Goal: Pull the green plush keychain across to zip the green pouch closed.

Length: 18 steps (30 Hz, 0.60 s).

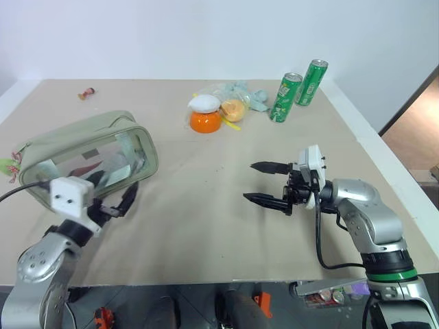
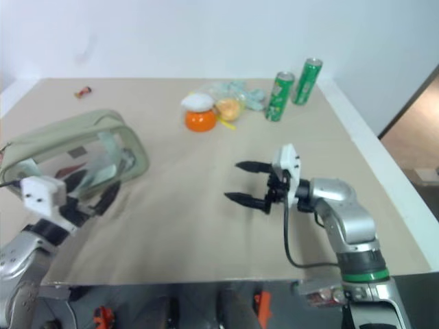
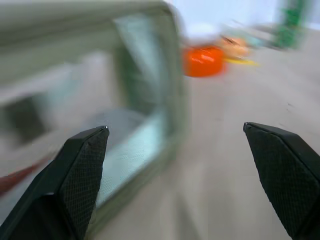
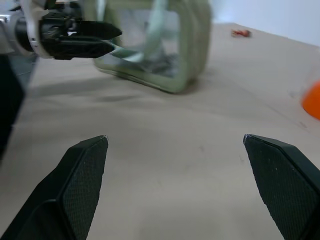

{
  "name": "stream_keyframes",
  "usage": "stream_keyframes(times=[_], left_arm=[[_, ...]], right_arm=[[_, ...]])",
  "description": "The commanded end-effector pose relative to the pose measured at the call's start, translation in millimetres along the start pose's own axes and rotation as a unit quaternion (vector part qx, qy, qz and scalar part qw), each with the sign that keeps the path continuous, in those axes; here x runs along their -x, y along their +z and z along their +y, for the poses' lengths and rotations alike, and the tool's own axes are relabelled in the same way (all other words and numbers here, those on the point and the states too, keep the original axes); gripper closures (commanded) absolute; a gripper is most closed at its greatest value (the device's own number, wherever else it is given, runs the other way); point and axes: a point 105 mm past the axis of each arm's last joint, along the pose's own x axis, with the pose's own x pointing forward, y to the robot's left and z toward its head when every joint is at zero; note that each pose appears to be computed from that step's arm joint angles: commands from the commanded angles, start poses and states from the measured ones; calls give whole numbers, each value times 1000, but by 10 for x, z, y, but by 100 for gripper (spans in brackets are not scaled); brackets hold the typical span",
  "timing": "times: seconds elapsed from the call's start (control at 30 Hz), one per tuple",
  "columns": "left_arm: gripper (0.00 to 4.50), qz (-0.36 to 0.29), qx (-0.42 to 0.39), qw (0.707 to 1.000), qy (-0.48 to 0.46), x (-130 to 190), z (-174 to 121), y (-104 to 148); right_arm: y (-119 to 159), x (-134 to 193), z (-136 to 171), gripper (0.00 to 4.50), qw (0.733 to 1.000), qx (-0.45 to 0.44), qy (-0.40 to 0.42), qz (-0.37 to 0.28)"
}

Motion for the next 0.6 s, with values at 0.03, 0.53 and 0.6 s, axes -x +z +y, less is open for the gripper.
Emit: stream_keyframes(times=[0.03, 0.53, 0.6], left_arm=[[3, -16, -29, 997, 66, 238, 218, 191], [3, 9, -30, 991, 132, 342, 1072, 196], [3, 3, -14, 992, 122, 262, 1080, 186]], right_arm=[[144, -105, -40, 0, 999, 23, 24, -16], [252, -214, -130, 0, 998, 53, 26, -22], [248, -189, -131, 0, 998, 54, 17, -20]])
